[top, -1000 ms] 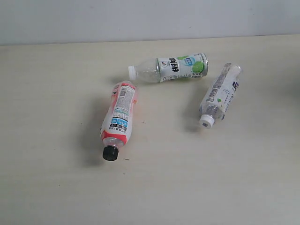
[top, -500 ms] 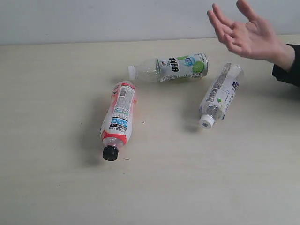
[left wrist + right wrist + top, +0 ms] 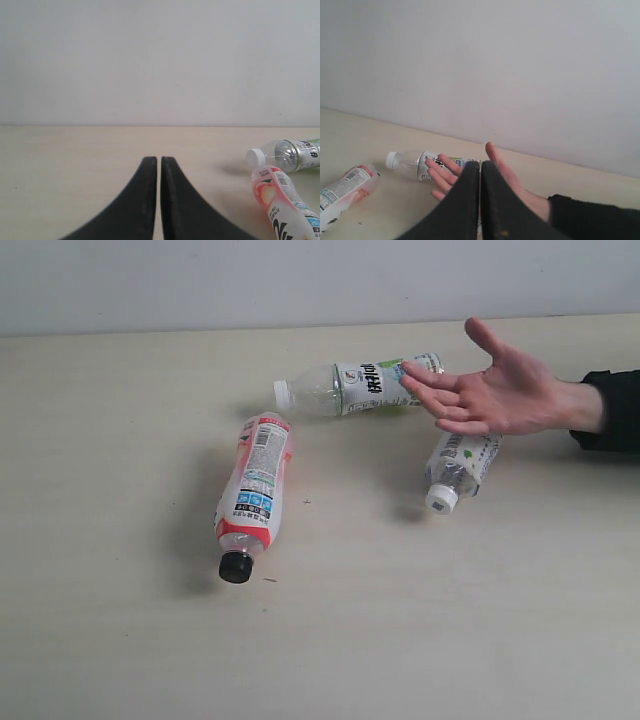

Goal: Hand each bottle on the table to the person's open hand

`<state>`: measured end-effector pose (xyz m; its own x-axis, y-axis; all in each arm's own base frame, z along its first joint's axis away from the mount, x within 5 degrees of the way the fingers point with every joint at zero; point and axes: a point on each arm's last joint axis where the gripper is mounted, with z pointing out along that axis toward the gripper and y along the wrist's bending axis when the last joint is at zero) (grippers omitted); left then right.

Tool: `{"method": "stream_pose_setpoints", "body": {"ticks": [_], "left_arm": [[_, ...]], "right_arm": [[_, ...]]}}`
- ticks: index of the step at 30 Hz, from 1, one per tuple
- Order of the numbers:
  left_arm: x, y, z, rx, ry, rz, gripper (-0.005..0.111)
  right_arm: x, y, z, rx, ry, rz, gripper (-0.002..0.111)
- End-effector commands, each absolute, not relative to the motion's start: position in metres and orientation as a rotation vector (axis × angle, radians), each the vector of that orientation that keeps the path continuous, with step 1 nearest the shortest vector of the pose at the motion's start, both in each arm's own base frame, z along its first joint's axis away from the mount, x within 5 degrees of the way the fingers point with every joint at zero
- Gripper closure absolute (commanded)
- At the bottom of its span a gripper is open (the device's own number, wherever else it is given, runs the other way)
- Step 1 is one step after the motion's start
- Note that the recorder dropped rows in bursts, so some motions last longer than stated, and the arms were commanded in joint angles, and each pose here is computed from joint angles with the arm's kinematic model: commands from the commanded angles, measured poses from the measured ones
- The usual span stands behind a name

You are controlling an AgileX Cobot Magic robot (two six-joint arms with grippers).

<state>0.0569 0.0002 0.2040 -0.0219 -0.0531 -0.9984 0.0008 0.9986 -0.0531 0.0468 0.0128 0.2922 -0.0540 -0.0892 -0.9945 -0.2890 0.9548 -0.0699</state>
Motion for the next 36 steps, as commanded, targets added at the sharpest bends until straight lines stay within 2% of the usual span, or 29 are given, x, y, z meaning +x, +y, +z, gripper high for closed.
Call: {"method": "stream_pose_setpoints", "body": {"ticks": [1,5,9,13,17,27,36], "left_arm": [[0.056,0.000,0.204,-0.038,1.585,-0.037,0.101],[0.056,0.000,0.204,-0.038,1.585,-0.037,0.101],[0.056,0.000,0.204,-0.038,1.585,-0.037,0.101],[0.056,0.000,0.204,-0.038,1.585,-0.037,0.101],[0.056,0.000,0.204,-0.038,1.585,-0.037,0.101],[0.056,0.000,0.204,-0.038,1.585,-0.037,0.101],[0.056,0.000,0.204,-0.038,1.585,-0.037,0.101]], "right_arm": [[0.077,0.020,0.324,-0.227,1.745,0.191,0.107],[0.124,0.043,0.348,-0.300,1.942,0.248,0.107],[0.172,0.074,0.354,-0.348,2.152,0.441,0.107],[0.228,0.105,0.337,-0.355,2.364,0.607,0.107],[0.261,0.144,0.312,-0.501,2.496,0.665,0.107],[0.290,0.253,0.262,-0.652,2.541,0.714,0.107],[0.299,0.305,0.251,-0.614,2.531,0.347,0.108]]}}
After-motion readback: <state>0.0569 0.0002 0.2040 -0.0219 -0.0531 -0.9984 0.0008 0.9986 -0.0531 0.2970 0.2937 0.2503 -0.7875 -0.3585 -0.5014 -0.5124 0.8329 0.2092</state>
